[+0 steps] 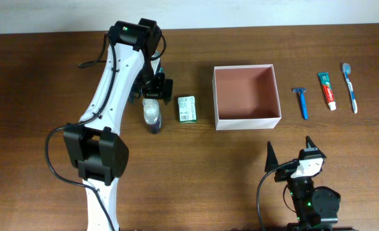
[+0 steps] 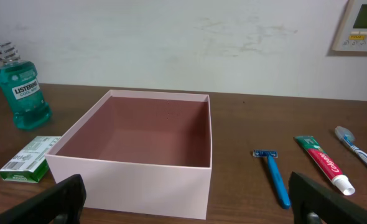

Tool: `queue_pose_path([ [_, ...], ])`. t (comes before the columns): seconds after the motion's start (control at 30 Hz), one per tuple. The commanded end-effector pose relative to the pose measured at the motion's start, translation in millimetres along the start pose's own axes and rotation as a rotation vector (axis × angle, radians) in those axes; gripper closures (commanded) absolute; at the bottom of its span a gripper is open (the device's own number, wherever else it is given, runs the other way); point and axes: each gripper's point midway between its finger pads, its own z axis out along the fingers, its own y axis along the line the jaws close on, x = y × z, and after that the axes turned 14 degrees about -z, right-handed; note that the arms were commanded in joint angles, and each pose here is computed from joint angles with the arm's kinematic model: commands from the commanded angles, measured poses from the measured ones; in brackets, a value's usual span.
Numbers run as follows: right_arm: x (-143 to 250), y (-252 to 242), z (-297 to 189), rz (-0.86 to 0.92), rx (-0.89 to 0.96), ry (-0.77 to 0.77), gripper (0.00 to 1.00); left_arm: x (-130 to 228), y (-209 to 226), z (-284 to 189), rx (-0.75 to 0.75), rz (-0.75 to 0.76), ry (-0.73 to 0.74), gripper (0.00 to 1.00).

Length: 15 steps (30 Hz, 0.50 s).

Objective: Pack container
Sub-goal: 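Lower the left gripper around the soap bottle pump and close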

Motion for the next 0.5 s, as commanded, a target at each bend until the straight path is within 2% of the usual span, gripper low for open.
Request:
queue_pose_path([
  [0.0, 1, 4, 0, 0.0, -0.018, -0.002, 0.01, 1, 5, 0, -0.016, 0.022, 0.001, 0.01],
  [0.47, 1, 4, 0, 0.0, -0.018, -0.002, 0.01, 1, 6, 19, -0.028, 0.02, 0.026, 0.01],
])
